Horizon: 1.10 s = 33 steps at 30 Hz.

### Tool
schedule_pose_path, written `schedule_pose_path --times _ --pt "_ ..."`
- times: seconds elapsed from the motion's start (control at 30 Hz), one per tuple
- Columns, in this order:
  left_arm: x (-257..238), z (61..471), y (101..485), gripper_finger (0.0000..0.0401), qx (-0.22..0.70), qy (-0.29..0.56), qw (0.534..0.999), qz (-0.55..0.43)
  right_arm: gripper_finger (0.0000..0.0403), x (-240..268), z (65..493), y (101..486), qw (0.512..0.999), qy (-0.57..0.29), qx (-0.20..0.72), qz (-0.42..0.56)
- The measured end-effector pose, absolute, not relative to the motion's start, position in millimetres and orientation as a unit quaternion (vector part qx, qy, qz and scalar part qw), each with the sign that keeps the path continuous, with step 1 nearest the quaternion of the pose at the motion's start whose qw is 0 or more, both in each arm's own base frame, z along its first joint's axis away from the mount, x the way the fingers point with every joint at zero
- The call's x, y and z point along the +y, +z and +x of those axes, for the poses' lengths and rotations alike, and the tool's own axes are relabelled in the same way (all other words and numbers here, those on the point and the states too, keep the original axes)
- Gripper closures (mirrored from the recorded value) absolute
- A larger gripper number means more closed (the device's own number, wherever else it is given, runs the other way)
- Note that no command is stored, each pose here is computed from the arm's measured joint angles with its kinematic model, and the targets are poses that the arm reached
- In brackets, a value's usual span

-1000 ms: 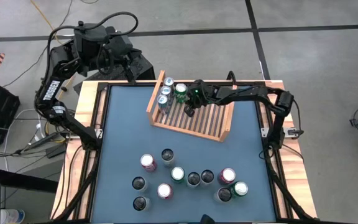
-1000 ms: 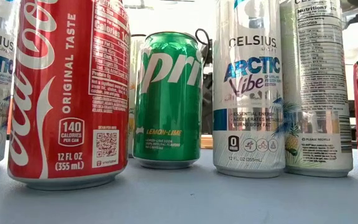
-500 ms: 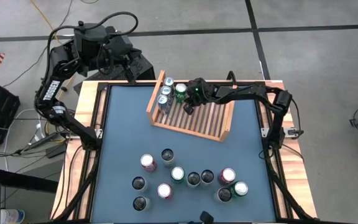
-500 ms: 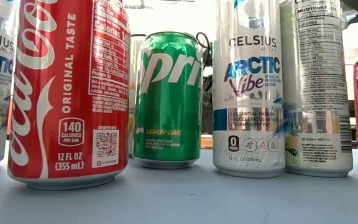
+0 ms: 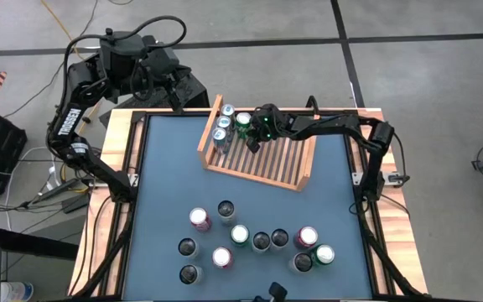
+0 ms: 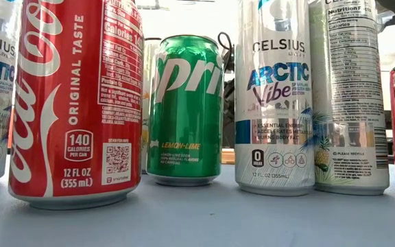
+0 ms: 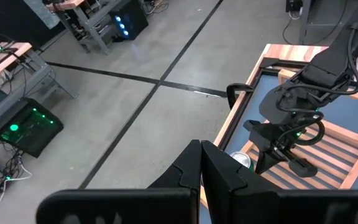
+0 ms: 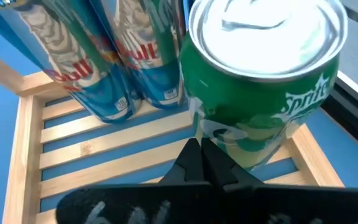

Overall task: Place canned beverage on shelf
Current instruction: Put the green soda can on the shelf

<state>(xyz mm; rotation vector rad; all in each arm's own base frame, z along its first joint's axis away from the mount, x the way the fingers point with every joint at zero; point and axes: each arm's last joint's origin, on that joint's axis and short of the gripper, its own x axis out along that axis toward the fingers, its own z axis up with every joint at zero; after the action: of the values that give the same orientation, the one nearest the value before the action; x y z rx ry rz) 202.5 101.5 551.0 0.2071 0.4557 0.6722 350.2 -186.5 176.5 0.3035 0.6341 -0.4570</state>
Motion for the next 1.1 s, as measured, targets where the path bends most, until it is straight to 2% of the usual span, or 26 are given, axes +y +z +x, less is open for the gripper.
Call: schedule_pose_path --times 0.67,0.93,1.1 --pt "102 203 551 0.0401 0.223 0.325 0.913 0.104 0.0403 -192 347 168 0.903 -0.223 0.325 0.169" --pt "101 202 550 0.0401 0.228 0.323 0.912 0.105 0.0403 -189 345 165 0.886 -0.263 0.345 0.162" --pt "101 202 549 0.0401 0.236 0.317 0.911 0.114 0.0376 -193 337 175 0.878 -0.261 0.358 0.182"
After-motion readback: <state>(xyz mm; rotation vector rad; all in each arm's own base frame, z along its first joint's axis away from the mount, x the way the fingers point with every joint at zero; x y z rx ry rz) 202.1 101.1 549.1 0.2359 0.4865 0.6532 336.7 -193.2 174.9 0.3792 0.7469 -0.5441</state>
